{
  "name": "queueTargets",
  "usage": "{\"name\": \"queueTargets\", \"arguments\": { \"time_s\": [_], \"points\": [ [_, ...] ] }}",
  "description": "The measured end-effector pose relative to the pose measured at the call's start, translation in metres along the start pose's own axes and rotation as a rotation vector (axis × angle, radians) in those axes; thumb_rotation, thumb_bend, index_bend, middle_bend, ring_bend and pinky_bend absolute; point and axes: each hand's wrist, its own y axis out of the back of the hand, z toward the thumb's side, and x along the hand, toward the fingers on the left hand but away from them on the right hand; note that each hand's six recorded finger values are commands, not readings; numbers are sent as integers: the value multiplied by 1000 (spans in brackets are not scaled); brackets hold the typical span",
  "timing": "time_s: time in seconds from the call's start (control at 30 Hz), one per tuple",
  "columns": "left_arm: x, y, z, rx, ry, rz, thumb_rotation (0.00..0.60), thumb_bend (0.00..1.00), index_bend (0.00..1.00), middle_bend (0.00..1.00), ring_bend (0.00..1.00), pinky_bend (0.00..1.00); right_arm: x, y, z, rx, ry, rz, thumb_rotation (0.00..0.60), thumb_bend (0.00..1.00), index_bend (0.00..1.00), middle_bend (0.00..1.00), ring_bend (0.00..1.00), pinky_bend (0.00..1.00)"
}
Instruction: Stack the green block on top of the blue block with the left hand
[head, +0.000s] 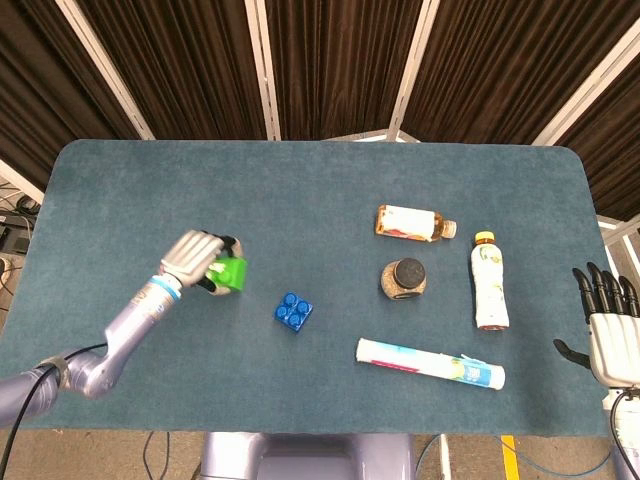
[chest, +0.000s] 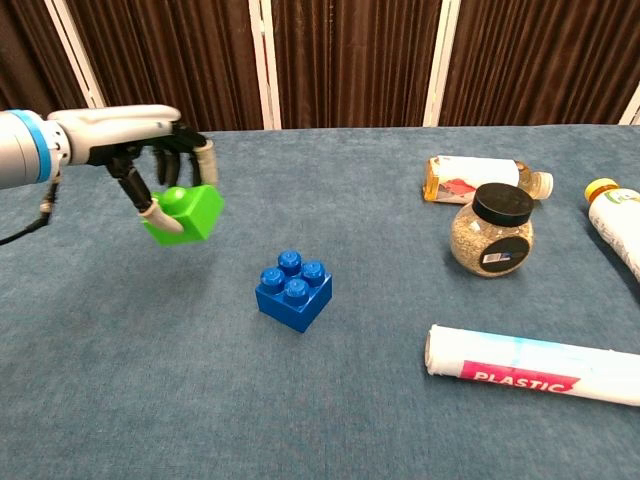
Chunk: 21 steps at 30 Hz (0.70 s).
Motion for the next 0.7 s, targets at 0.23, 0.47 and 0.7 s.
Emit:
{"name": "queueTargets", "arguments": {
  "time_s": [0.23,0.47,0.7],
  "points": [
    [2,-5,50,157,-133,-20,600,23,457,522,464,410,1,2,-3,-4,-8,-4,600,0,0,0,0,0],
    [14,-15,85,230,-199,-38,600,23,477,521,463,409,2,5,-7,-6,-20,-12,600,0,0,0,0,0],
    [24,-16,106,305,-260,-40,600,24,481,521,461,408,2,7,-10,-4,-31,-18,600,0,0,0,0,0]
  ]
}}
